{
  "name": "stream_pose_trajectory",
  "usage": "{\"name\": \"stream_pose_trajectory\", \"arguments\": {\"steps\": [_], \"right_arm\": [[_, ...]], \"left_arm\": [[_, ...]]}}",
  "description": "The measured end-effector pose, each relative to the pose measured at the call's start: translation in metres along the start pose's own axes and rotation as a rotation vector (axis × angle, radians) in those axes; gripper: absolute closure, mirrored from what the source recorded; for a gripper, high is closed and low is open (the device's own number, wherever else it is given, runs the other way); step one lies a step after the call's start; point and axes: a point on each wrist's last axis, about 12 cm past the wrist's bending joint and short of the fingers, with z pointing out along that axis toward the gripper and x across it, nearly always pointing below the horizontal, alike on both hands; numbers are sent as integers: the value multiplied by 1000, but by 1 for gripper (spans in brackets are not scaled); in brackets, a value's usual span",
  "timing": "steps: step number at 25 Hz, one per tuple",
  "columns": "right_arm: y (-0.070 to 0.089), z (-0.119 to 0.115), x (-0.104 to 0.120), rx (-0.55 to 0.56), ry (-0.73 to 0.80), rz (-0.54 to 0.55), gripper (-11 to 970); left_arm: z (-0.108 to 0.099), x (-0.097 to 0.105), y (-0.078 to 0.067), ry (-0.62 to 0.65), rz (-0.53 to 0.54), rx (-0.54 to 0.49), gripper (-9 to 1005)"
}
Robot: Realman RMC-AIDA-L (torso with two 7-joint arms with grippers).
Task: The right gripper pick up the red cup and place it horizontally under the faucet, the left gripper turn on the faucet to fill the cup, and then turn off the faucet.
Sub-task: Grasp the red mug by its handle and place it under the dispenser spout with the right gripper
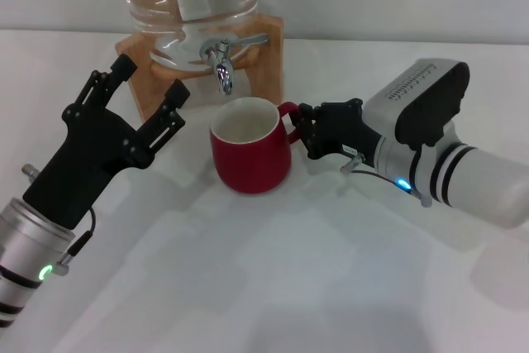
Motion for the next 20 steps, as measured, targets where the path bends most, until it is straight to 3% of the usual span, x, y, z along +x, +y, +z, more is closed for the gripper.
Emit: {"name": "stream_pose_trajectory", "arguments": {"steps": [20], "right_arm": [[1,-1,0,-6,-9,-6,772]], "left_arm": [[1,-1,0,-7,0,2,135]]}}
